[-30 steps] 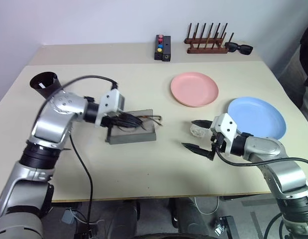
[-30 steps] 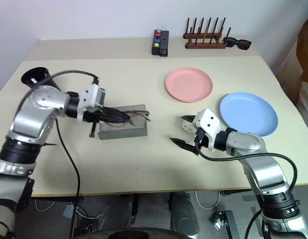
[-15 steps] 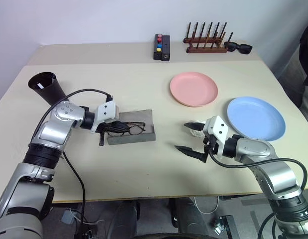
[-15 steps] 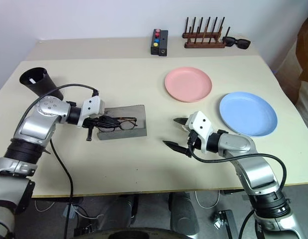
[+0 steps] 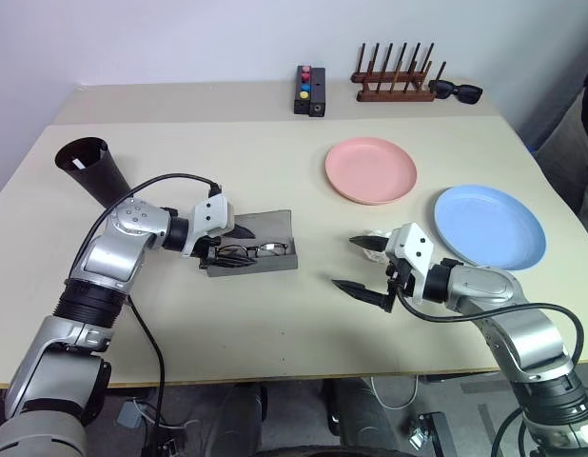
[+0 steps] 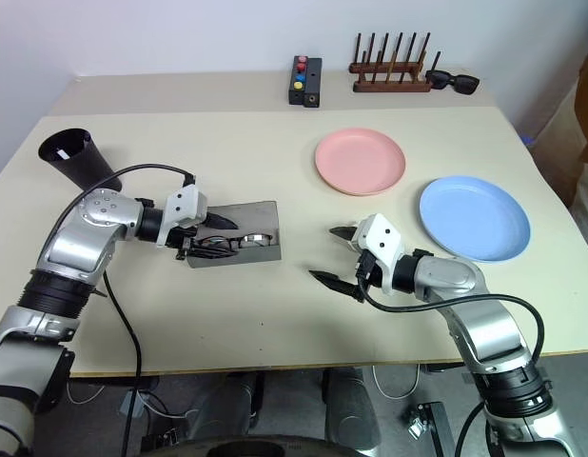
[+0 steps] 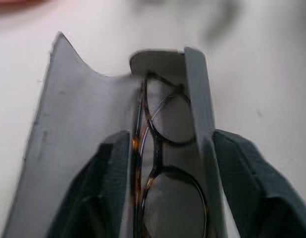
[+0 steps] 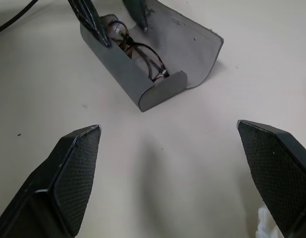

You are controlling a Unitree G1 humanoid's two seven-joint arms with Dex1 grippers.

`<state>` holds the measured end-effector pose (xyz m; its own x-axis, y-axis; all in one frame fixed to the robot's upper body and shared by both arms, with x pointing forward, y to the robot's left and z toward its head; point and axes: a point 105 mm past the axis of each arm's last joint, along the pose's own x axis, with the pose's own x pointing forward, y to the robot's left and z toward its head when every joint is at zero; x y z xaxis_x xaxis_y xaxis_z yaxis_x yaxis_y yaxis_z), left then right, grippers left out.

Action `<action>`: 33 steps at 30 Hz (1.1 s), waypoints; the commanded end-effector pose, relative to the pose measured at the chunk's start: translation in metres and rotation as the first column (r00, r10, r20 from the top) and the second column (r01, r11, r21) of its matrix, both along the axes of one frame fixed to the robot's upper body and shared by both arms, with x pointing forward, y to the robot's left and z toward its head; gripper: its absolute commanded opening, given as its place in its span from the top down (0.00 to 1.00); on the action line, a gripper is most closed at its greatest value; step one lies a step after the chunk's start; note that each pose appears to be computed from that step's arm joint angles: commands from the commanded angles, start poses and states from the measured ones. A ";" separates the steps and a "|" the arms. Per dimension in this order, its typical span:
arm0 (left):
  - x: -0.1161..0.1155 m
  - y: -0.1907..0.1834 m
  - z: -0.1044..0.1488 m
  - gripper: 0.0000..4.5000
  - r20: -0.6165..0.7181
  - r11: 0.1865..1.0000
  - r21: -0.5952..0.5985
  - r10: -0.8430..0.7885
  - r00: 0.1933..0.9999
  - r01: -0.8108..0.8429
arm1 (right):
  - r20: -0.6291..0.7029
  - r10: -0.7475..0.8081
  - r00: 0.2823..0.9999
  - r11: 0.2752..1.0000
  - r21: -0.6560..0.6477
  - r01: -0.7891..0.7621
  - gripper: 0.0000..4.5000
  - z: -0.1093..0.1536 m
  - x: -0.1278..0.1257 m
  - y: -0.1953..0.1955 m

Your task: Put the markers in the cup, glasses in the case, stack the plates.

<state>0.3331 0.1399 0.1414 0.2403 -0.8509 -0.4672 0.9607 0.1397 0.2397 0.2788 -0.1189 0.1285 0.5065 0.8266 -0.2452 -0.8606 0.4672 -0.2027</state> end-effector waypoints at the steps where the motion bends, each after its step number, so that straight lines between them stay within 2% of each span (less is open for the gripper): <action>1: 0.007 0.001 0.046 0.47 0.115 0.993 -0.113 0.029 0.993 -0.016 | 0.033 0.030 0.999 0.999 0.019 -0.030 0.00 0.008 -0.003 0.008; 4: 0.015 0.008 0.063 0.47 0.167 0.984 -0.168 0.087 0.982 -0.059 | 0.035 0.032 0.999 0.999 0.023 -0.032 0.00 0.009 -0.002 0.010; 5: 0.022 0.013 0.070 0.52 0.190 0.977 -0.186 0.137 0.972 -0.101 | 0.036 0.032 0.999 0.999 0.024 -0.033 0.00 0.009 -0.002 0.011; 7: 0.035 0.028 0.074 0.66 0.258 0.968 -0.168 0.226 0.939 -0.187 | 0.038 0.035 0.999 0.999 0.026 -0.036 0.00 0.010 -0.002 0.012; 10: 0.052 0.040 0.060 0.99 0.349 0.953 -0.083 0.302 0.887 -0.292 | 0.042 0.041 0.998 0.999 0.030 -0.043 0.00 0.011 -0.002 0.014; 16: 0.081 0.041 0.038 0.99 0.425 0.895 -0.046 0.419 0.802 -0.443 | 0.042 0.063 0.997 0.997 0.041 -0.064 0.00 0.011 -0.003 0.021; 18: 0.080 0.034 0.030 0.99 0.410 0.903 -0.031 0.403 0.818 -0.429 | 0.043 0.063 0.997 0.997 0.043 -0.065 0.00 0.011 -0.004 0.022; 24: 0.047 0.026 0.020 0.99 0.283 0.967 -0.001 0.244 0.928 -0.254 | 0.046 0.054 0.997 0.998 0.042 -0.056 0.00 0.012 -0.004 0.019; 33: 0.003 0.026 0.010 0.99 0.170 0.994 0.000 0.110 0.979 -0.111 | 0.044 0.051 0.998 0.998 0.043 -0.053 0.00 0.011 -0.002 0.019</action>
<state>0.3413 0.1679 0.1379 0.4196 -0.7887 -0.4493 0.8900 0.2604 0.3743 0.2784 -0.1037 0.1289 0.4808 0.8488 -0.2198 -0.8747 0.4467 -0.1883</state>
